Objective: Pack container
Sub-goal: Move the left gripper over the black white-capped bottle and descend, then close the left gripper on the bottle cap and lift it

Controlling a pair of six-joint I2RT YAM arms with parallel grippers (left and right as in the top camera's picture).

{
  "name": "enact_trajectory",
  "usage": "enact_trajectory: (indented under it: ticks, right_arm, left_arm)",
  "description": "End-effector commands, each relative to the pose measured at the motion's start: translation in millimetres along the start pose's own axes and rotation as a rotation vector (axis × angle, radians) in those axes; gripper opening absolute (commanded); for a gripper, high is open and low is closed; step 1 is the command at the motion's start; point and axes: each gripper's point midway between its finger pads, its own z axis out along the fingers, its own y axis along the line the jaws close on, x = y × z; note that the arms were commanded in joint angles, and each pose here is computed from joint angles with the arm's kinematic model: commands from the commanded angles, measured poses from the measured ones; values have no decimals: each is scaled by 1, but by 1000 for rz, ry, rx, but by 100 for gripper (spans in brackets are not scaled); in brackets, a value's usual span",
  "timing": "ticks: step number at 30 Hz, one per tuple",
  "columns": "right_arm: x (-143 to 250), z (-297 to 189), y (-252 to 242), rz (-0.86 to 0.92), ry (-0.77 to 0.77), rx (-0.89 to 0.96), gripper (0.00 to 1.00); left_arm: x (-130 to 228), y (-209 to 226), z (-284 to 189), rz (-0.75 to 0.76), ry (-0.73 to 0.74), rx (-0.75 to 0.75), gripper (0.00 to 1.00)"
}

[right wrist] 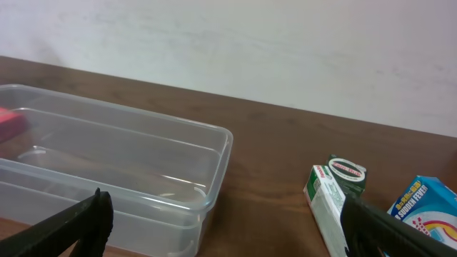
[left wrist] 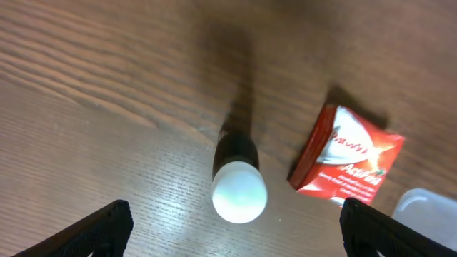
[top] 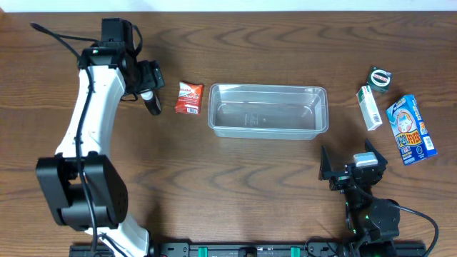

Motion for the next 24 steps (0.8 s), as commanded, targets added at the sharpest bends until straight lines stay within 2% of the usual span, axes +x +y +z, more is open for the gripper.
enact_trajectory:
  ticks: [1, 6, 9, 19, 21, 24]
  right_arm:
    - [1, 0, -1, -13, 1, 5, 99]
    - [1, 0, -2, -13, 1, 5, 99]
    - [1, 0, -1, -13, 1, 5, 99]
    - [1, 0, -2, -13, 1, 5, 99]
    - [1, 0, -2, -13, 1, 5, 99]
    - [1, 0, -1, -12, 1, 5, 99]
  left_arm:
    - [3, 2, 7, -5, 22, -12, 92]
    - [10, 3, 23, -4, 66, -24, 91]
    - [12, 4, 30, -3, 82, -29, 85]
    - [17, 4, 57, -2, 126, -41, 78]
    - [18, 4, 60, -2, 129, -42, 73]
    - [19, 4, 62, -2, 134, -44, 72]
